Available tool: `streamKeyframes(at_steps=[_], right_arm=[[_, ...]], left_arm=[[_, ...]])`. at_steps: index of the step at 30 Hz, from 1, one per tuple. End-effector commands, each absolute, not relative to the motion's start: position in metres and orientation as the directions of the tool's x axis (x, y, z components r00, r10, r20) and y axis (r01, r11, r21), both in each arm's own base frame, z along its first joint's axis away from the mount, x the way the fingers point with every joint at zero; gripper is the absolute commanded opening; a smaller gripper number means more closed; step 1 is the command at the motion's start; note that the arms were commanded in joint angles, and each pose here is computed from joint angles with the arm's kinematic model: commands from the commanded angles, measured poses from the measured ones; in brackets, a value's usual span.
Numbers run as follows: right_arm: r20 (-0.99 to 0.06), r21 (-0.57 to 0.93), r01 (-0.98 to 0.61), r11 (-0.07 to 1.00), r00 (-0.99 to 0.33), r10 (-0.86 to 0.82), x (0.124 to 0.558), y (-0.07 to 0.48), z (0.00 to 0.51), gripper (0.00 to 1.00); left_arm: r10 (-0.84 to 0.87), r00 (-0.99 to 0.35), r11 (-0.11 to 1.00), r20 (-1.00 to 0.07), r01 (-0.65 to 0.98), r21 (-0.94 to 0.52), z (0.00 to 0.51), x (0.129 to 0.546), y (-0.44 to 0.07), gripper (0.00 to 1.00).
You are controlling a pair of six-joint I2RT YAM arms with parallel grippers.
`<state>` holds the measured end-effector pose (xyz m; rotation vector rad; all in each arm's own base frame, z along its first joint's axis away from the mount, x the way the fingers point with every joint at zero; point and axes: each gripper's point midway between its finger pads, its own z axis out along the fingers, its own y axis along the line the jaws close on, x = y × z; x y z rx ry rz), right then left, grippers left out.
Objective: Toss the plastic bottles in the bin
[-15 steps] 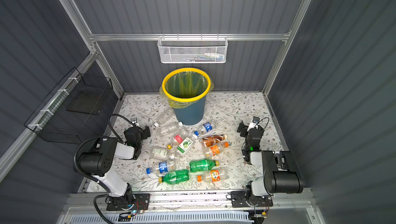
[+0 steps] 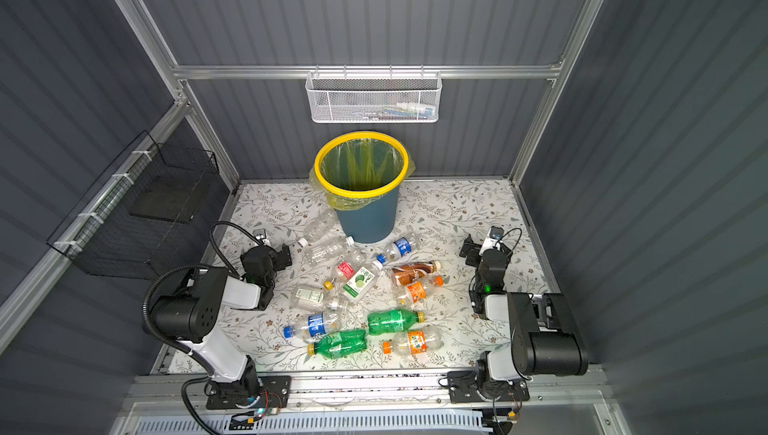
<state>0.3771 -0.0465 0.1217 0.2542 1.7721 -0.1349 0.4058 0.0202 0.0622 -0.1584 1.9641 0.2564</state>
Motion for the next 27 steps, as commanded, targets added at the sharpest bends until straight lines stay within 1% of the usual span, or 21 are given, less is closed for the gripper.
streamKeyframes(at_steps=[1, 8, 9, 10, 12, 14, 15, 16, 18, 20, 23, 25, 27], right_arm=[[-0.975, 0.057, 0.234, 0.970, -0.195, 0.104, 0.379, -0.046, 0.122, 0.99], [-0.975, 0.057, 0.235, 0.970, -0.195, 0.105, 0.380, -0.047, 0.122, 0.99], [-0.975, 0.057, 0.235, 0.970, -0.197, 0.105, 0.380, -0.047, 0.122, 0.97], [-0.975, 0.058, 0.234, 0.970, -0.195, 0.106, 0.380, -0.047, 0.122, 0.92], [-0.975, 0.059, 0.234, 0.970, -0.195, 0.106, 0.379, -0.047, 0.122, 0.86], [-0.976, 0.063, 0.257, 0.964, -0.187, 0.114, 0.380, -0.051, 0.129, 0.83], [-0.964, 0.070, 0.260, 0.963, -0.230, 0.132, 0.378, -0.051, 0.125, 0.82], [-0.965, 0.066, 0.256, 0.964, -0.230, 0.127, 0.378, -0.051, 0.124, 0.81], [-0.978, 0.049, 0.251, 0.967, -0.183, 0.097, 0.377, -0.048, 0.131, 0.80], [-0.975, 0.051, 0.288, 0.956, -0.193, 0.110, 0.378, -0.054, 0.141, 0.80], [-0.961, 0.059, 0.335, 0.940, -0.237, 0.145, 0.381, -0.064, 0.178, 0.81], [-0.950, 0.107, 0.339, 0.935, -0.241, 0.197, 0.381, -0.062, 0.212, 0.80], [-0.908, 0.203, 0.370, 0.907, -0.275, 0.316, 0.372, -0.057, 0.226, 0.79]], left_arm=[[0.002, -0.377, 0.969, -0.926, -0.228, 0.095, 0.068, 0.411, 0.019, 1.00], [0.002, -0.377, 0.969, -0.926, -0.228, 0.095, 0.068, 0.411, 0.019, 1.00], [0.002, -0.377, 0.969, -0.926, -0.228, 0.095, 0.068, 0.411, 0.019, 1.00], [0.002, -0.376, 0.969, -0.927, -0.227, 0.094, 0.069, 0.411, 0.019, 0.98], [0.002, -0.375, 0.969, -0.927, -0.227, 0.094, 0.068, 0.410, 0.019, 0.86], [0.007, -0.356, 0.968, -0.935, -0.233, 0.096, 0.078, 0.411, 0.020, 0.85], [0.001, -0.366, 0.966, -0.931, -0.242, 0.096, 0.085, 0.412, 0.021, 0.85], [-0.008, -0.382, 0.961, -0.924, -0.260, 0.099, 0.094, 0.412, 0.024, 0.86], [-0.007, -0.389, 0.954, -0.921, -0.279, 0.110, 0.115, 0.412, 0.027, 0.86], [-0.013, -0.372, 0.956, -0.928, -0.276, 0.097, 0.141, 0.411, 0.026, 0.86], [-0.045, -0.354, 0.958, -0.934, -0.280, 0.060, 0.175, 0.407, 0.025, 0.86], [-0.046, -0.359, 0.969, -0.932, -0.244, 0.046, 0.189, 0.406, 0.018, 0.86], [-0.046, -0.374, 0.977, -0.926, -0.212, 0.037, 0.199, 0.403, 0.010, 0.86]])
